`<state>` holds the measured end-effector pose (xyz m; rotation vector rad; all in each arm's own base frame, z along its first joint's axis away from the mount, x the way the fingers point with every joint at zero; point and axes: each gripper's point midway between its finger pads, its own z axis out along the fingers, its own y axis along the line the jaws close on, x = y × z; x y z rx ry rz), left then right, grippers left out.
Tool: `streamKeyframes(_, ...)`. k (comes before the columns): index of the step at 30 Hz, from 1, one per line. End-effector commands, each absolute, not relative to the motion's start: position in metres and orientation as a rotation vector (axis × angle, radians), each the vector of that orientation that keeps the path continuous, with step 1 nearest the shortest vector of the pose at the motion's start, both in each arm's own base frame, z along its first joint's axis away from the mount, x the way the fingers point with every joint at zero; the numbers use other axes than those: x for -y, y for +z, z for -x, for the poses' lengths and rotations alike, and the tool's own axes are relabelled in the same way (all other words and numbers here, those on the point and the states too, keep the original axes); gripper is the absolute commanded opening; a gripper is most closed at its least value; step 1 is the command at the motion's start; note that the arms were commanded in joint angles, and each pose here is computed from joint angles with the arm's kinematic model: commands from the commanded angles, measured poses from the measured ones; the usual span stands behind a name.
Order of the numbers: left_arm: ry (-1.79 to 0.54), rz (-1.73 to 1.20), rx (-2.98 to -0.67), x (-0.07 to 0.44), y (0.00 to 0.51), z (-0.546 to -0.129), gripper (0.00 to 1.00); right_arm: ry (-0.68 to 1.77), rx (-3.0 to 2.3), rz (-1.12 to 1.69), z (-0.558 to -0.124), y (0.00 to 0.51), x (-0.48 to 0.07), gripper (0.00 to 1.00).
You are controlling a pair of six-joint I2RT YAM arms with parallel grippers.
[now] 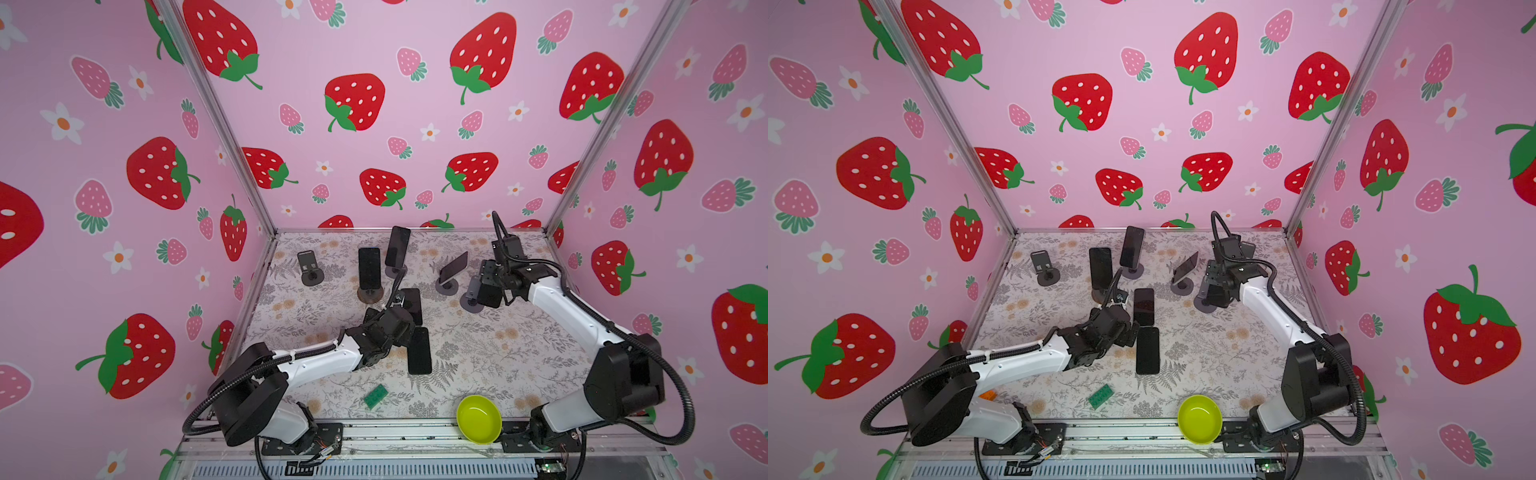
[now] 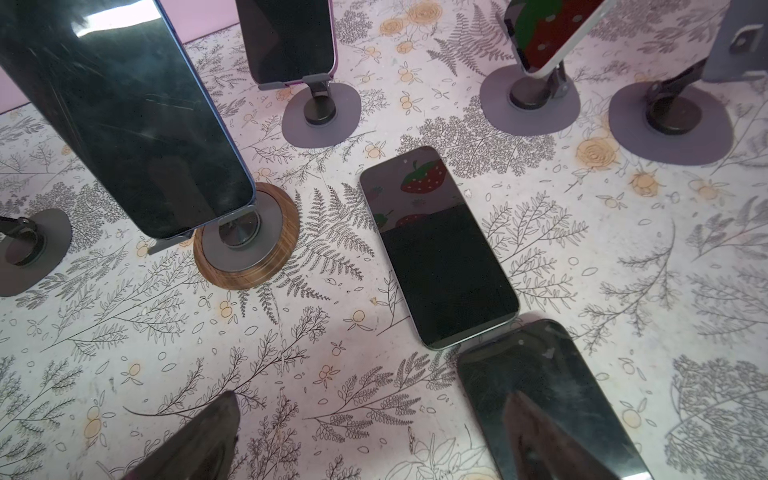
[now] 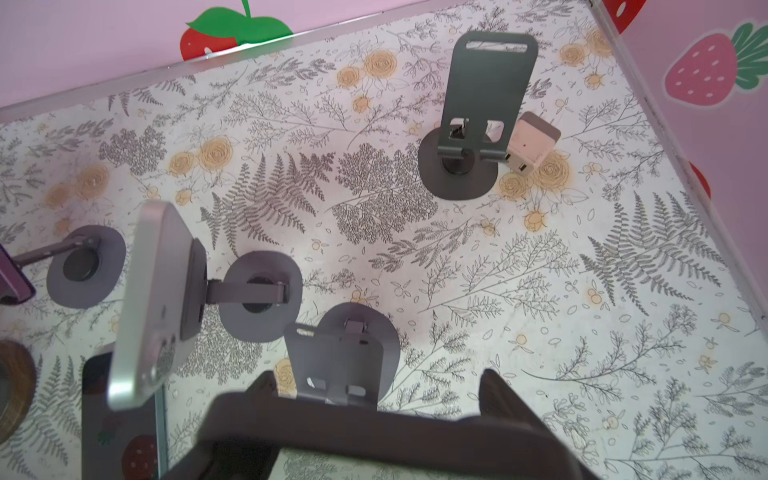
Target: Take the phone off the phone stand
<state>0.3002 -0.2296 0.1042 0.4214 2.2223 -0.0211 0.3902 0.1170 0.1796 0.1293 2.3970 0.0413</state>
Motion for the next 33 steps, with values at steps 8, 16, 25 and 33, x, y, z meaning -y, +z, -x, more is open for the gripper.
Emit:
streamKeyframes(8, 0.023, -0.256, -2.181, 0.208, 0.123, -0.312, 0.99, 0.236, -2.493, 0.041, -0.329, 0.168, -0.148, 0.69)
streamKeyframes(16, -0.013, -0.186, -2.160, 0.198, 0.116, -0.313, 0.99, 0.357, -2.518, 0.211, -0.286, 0.146, -0.202, 0.69)
streamKeyframes(25, -0.003, -0.154, -2.161, 0.189, 0.117, -0.314, 0.99, 0.440, -2.560, 0.237, -0.261, 0.107, -0.233, 0.68)
streamKeyframes(33, 0.021, -0.147, -2.180, 0.188, 0.115, -0.317, 0.99, 0.405, -2.587, 0.253, -0.258, 0.080, -0.243, 0.68)
